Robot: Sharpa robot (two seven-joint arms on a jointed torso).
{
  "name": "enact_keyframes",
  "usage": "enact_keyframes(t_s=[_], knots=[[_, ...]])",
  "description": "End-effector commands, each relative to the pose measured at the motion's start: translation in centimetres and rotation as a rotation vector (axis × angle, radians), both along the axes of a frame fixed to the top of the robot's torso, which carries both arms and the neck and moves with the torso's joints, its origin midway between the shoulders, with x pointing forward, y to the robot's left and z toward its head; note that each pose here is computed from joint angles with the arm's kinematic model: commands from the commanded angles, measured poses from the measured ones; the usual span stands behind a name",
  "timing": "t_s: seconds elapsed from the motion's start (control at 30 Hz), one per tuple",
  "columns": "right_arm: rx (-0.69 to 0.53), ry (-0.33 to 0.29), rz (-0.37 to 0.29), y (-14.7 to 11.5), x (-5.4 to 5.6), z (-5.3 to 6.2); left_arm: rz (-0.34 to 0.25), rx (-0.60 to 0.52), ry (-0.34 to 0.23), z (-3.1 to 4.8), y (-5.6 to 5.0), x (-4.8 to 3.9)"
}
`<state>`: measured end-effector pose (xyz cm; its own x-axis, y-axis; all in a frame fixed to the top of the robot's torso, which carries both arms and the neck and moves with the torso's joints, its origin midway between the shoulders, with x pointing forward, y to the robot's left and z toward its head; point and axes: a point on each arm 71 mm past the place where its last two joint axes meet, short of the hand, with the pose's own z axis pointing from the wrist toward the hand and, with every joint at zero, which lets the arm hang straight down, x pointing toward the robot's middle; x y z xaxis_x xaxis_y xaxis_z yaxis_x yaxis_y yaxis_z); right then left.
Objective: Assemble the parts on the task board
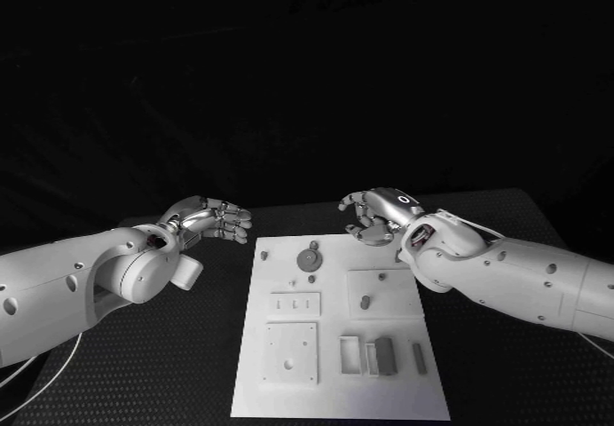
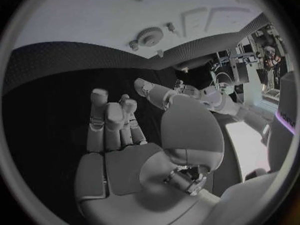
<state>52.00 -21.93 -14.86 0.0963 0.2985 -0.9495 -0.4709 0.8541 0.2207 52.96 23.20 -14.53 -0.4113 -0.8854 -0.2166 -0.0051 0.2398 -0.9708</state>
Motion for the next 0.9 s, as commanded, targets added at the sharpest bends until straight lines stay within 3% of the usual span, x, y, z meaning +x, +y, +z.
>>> enact_keyframes(t_s=[0.03, 0.3, 0.53, 0.9], knots=[[0.175, 0.11, 0.106, -1.1, -0.4, 0.2, -0.002, -0.006, -0.018, 0.18, 0.1, 0.1], [0.128, 0.175, 0.03, -6.0, 0.3, -0.6, -0.003, -0.007, -0.02, 0.16, 0.2, 0.2], [0.042, 0.213, -0.042, -9.5, 0.9, -2.7, -0.011, -0.01, -0.019, -0.08, 0.3, 0.17], [0.035, 0.275, -0.034, -10.0, -0.6, -5.7, 0.004, -0.005, -0.013, -0.4, 1.0, 0.24]])
